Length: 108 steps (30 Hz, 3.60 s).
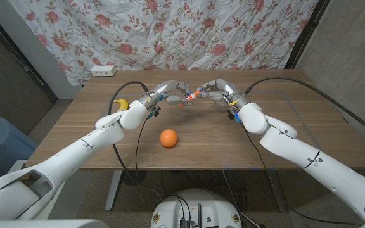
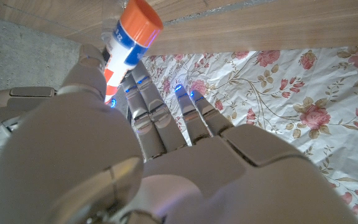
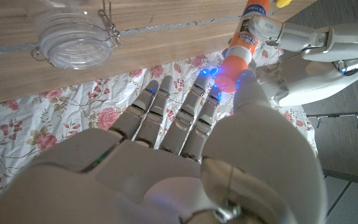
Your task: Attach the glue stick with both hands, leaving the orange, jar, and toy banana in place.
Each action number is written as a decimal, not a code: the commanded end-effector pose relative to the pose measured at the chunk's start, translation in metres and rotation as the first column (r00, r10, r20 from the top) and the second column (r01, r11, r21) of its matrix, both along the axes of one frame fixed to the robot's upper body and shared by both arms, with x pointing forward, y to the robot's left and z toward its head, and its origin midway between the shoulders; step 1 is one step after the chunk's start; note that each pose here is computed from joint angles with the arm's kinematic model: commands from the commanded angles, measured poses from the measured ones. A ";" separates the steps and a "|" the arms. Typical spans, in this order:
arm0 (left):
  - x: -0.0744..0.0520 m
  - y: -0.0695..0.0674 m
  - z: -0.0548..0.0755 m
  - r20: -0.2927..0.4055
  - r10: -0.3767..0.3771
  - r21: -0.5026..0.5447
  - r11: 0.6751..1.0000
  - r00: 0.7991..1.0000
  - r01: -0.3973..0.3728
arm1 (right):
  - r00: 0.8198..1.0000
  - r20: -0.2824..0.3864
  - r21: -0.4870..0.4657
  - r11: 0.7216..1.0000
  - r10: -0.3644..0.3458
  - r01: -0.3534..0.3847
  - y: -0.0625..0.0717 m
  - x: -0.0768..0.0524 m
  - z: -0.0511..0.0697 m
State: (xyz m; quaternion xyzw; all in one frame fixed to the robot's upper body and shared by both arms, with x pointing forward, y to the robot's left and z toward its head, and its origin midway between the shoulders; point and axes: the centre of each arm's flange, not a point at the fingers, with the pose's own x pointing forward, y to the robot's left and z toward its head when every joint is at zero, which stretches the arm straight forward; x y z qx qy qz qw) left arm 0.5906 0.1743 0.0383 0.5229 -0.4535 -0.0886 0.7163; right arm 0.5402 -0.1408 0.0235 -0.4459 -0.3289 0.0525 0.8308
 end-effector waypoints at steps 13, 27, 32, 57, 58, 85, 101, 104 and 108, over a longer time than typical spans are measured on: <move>0.003 -0.002 0.001 -0.001 -0.003 -0.001 1.000 1.000 0.003 | 1.000 -0.014 -0.009 1.000 0.020 -0.021 0.008 0.005 -0.001; 0.004 0.001 0.003 -0.002 -0.005 -0.008 1.000 1.000 0.005 | 1.000 -0.018 -0.015 1.000 0.019 -0.019 0.012 0.007 -0.001; 0.005 0.002 0.003 -0.001 -0.004 -0.013 1.000 1.000 0.004 | 1.000 -0.018 -0.020 1.000 0.014 -0.014 0.013 0.007 -0.001; 0.007 0.003 -0.001 -0.014 0.002 -0.017 1.000 1.000 -0.002 | 0.999 -0.028 -0.027 0.999 0.018 -0.019 0.011 0.010 0.000; 0.007 0.003 -0.001 -0.015 0.001 -0.017 1.000 1.000 -0.002 | 0.999 -0.029 -0.028 0.999 0.018 -0.019 0.010 0.010 0.000; 0.008 0.005 0.004 -0.006 -0.008 0.000 1.000 1.000 0.008 | 0.998 -0.058 -0.102 0.994 0.021 -0.027 0.008 0.008 0.013; 0.009 0.007 0.005 0.000 0.002 -0.001 1.000 1.000 -0.002 | 0.992 -0.110 -0.055 0.997 0.056 -0.062 -0.004 0.010 0.010; 0.009 0.008 0.005 0.002 0.005 -0.006 1.000 1.000 -0.005 | 0.996 -0.065 -0.024 0.998 0.057 -0.059 -0.008 0.007 0.006; 0.008 0.009 0.006 0.004 0.007 -0.006 1.000 1.000 -0.007 | 0.997 -0.025 0.005 0.998 0.069 -0.069 -0.013 0.004 0.004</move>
